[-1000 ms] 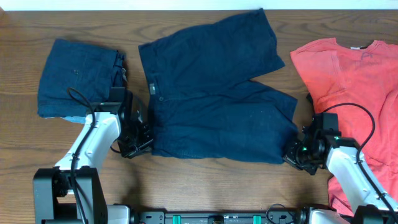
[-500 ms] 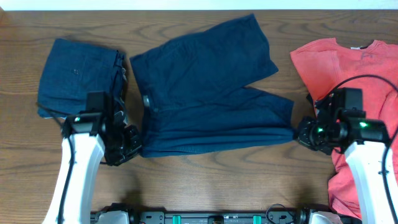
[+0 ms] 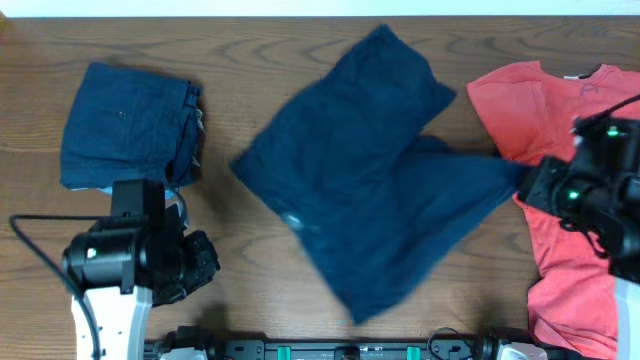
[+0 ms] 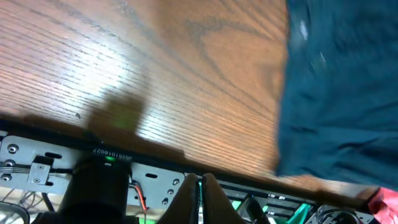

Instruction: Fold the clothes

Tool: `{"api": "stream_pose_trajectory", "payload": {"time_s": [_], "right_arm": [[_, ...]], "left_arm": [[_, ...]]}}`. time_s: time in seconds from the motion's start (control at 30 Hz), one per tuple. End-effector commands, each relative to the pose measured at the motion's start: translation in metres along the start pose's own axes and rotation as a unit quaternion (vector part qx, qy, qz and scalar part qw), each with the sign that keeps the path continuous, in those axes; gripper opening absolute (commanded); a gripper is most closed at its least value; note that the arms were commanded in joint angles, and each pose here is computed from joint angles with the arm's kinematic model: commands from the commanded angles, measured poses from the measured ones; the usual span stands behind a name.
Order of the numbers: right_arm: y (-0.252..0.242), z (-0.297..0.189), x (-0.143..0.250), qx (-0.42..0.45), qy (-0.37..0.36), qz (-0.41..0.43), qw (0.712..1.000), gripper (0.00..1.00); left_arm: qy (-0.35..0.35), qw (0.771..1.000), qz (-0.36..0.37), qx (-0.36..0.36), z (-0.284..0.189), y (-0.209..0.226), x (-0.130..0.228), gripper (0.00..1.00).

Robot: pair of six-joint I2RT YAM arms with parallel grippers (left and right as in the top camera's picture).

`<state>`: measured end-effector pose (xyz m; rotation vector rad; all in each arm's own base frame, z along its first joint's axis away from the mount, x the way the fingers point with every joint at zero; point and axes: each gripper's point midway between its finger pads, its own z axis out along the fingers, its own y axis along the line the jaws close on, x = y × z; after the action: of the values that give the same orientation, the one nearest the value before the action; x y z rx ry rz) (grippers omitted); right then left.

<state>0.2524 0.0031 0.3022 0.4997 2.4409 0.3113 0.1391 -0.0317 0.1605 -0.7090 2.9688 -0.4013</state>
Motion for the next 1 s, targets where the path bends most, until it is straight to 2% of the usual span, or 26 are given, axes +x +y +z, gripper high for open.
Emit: {"api": "stream_pose_trajectory", "payload": {"time_s": [0.0, 0.13, 0.3, 0.47, 0.53, 0.87, 0.97], "right_arm": [[0.000, -0.004, -0.012, 0.006, -0.022, -0.002, 1.000, 0.01], [-0.004, 0.011, -0.008, 0.018, 0.011, 0.005, 1.000, 0.01], [-0.009, 0.029, -0.002, 0.033, 0.050, 0.011, 0.998, 0.01], [-0.011, 0.036, -0.001, 0.038, 0.065, 0.014, 0.997, 0.01], [-0.011, 0.036, 0.000, 0.038, 0.066, 0.014, 0.997, 0.01], [-0.013, 0.035, 0.007, 0.043, 0.080, 0.016, 0.996, 0.01], [-0.013, 0.035, 0.007, 0.043, 0.080, 0.016, 0.996, 0.01]], "left_arm": [[-0.018, 1.000, 0.009, 0.005, -0.008, -0.002, -0.002, 0.06], [-0.019, 0.999, 0.022, 0.039, -0.008, -0.017, -0.005, 0.06], [-0.059, 0.994, 0.072, 0.065, -0.002, -0.040, -0.028, 0.06], [-0.053, 0.982, 0.137, 0.119, 0.032, -0.085, -0.045, 0.06], [-0.042, 0.980, 0.154, 0.118, 0.051, -0.096, -0.052, 0.06], [0.016, 0.985, 0.141, 0.094, 0.141, -0.117, -0.084, 0.06], [0.017, 0.992, 0.101, 0.079, 0.161, -0.114, -0.094, 0.06]]}}
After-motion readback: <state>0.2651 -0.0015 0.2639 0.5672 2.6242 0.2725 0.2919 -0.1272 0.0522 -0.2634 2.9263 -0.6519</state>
